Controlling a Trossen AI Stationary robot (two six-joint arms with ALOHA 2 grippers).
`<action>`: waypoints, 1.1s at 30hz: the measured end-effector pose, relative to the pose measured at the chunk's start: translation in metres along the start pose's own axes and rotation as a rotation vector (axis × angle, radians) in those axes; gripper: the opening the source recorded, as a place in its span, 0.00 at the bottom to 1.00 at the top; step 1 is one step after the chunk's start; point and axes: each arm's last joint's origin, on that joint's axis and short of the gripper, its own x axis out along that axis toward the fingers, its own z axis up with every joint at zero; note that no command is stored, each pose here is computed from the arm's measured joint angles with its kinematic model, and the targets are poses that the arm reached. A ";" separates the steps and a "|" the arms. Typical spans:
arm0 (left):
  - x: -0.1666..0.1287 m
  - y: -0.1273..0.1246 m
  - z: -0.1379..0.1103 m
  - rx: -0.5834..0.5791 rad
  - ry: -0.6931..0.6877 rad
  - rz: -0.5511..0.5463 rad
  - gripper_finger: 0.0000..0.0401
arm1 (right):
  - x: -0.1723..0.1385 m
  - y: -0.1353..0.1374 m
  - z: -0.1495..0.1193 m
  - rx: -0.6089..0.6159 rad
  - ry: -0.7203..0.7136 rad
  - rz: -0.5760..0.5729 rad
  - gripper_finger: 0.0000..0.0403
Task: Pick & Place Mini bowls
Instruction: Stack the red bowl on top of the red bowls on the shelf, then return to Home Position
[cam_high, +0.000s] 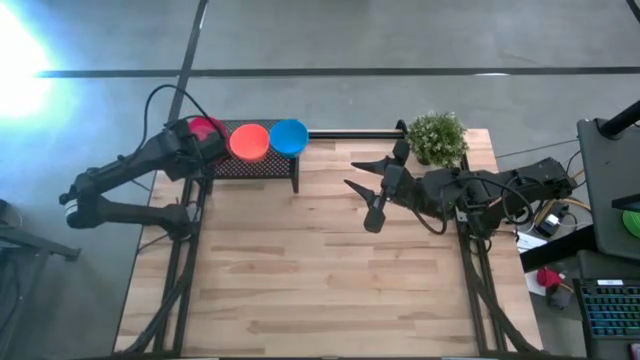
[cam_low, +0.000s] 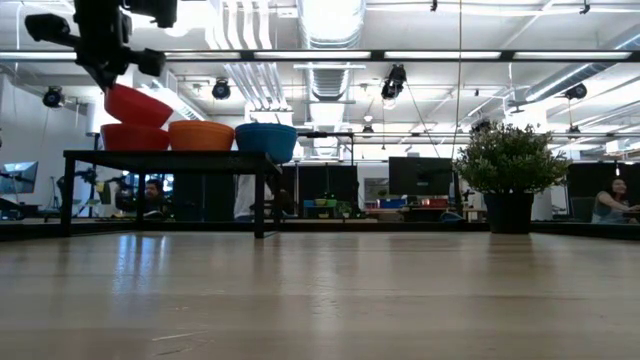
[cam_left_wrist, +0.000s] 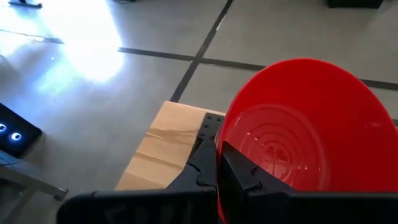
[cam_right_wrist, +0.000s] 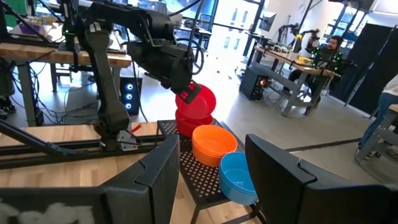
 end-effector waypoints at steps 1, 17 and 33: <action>0.000 0.000 0.000 -0.003 0.006 -0.004 0.00 | 0.000 0.000 0.000 -0.001 0.000 0.000 0.45; 0.008 -0.004 -0.010 0.015 0.007 0.012 0.01 | 0.000 0.000 0.000 -0.015 0.000 0.000 0.45; 0.006 -0.005 -0.008 0.039 0.028 -0.008 0.19 | 0.000 0.000 0.000 -0.011 0.000 -0.003 0.45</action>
